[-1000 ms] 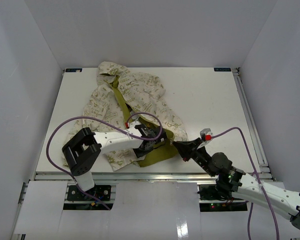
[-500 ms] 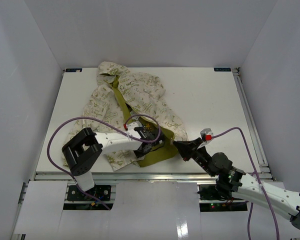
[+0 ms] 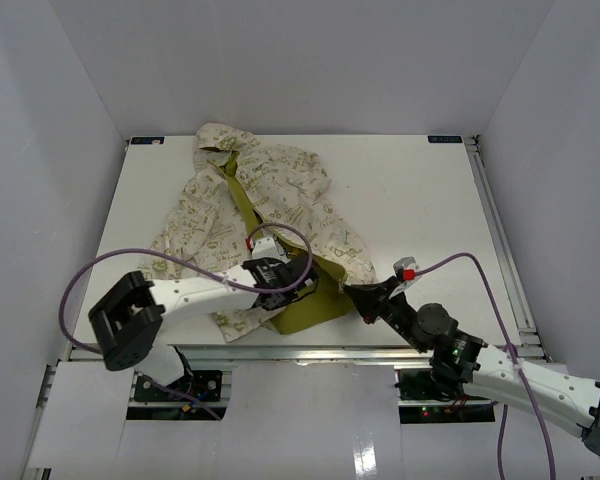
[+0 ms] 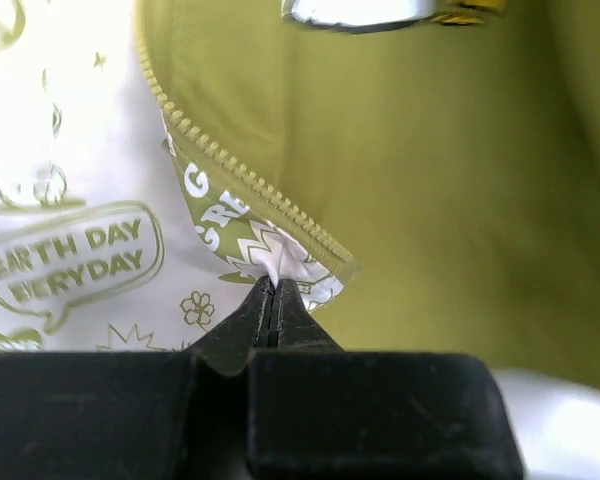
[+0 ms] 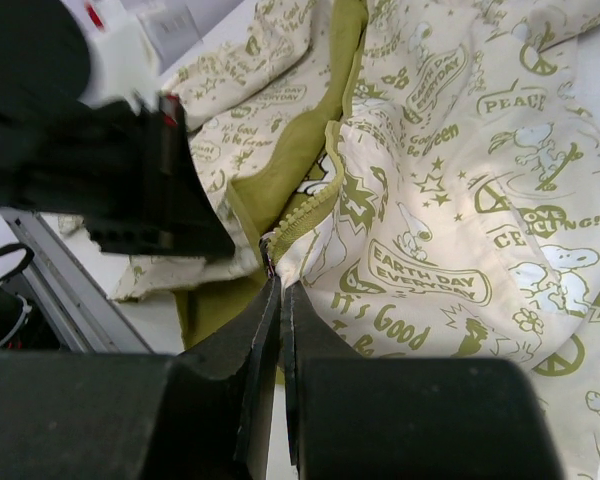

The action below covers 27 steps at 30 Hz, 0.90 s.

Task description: Zip up the jacket

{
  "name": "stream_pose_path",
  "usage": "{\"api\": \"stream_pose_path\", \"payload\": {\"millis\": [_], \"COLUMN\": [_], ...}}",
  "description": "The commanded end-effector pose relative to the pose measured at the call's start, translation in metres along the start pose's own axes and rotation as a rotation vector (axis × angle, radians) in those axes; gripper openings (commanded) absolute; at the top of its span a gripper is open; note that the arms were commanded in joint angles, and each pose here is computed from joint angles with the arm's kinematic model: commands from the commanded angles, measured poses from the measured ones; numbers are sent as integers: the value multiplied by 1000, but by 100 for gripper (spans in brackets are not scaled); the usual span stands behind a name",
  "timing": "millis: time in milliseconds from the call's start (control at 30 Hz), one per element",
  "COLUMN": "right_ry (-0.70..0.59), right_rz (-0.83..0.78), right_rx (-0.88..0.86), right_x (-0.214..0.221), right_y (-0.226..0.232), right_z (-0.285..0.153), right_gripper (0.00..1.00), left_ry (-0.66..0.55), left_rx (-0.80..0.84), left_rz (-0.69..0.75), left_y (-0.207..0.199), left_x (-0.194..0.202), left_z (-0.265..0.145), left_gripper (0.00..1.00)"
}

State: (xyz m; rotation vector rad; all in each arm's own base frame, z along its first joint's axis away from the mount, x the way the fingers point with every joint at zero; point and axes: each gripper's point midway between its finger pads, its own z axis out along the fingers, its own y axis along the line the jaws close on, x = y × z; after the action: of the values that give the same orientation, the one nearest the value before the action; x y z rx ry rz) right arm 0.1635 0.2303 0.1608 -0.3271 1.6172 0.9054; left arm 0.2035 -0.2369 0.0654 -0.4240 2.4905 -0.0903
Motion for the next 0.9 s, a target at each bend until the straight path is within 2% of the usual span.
{"api": "stream_pose_path", "payload": {"millis": [0,67,200,400,667,867], "right_ry": [-55,-60,-58,-54,-12,23], "right_rz": [9,-11,-59,-91,-99,-91], "right_rx": [-88,-183,-305,-430,-475,-518], "right_x": [-21,-22,-27,-28,-15,-5], "right_y": [21,38,62,88,97,102], "right_z": [4,4,7,14,24,22], "right_gripper": [8,8,8,8,8,8], "left_ry": [-160,-200,-294,-423,-485,-546], "left_rx": [385,612,815,949,1140,1281], "left_rz": [181,255,325,395,488,528], "left_y": [-33,-48,-51,-39,-26,-17], "left_x": [-41,-43,-51,-58,-21,-4], "left_z": [-47,-77,-114,-142,-137,-148], "left_gripper": [0,0,0,0,0,0]}}
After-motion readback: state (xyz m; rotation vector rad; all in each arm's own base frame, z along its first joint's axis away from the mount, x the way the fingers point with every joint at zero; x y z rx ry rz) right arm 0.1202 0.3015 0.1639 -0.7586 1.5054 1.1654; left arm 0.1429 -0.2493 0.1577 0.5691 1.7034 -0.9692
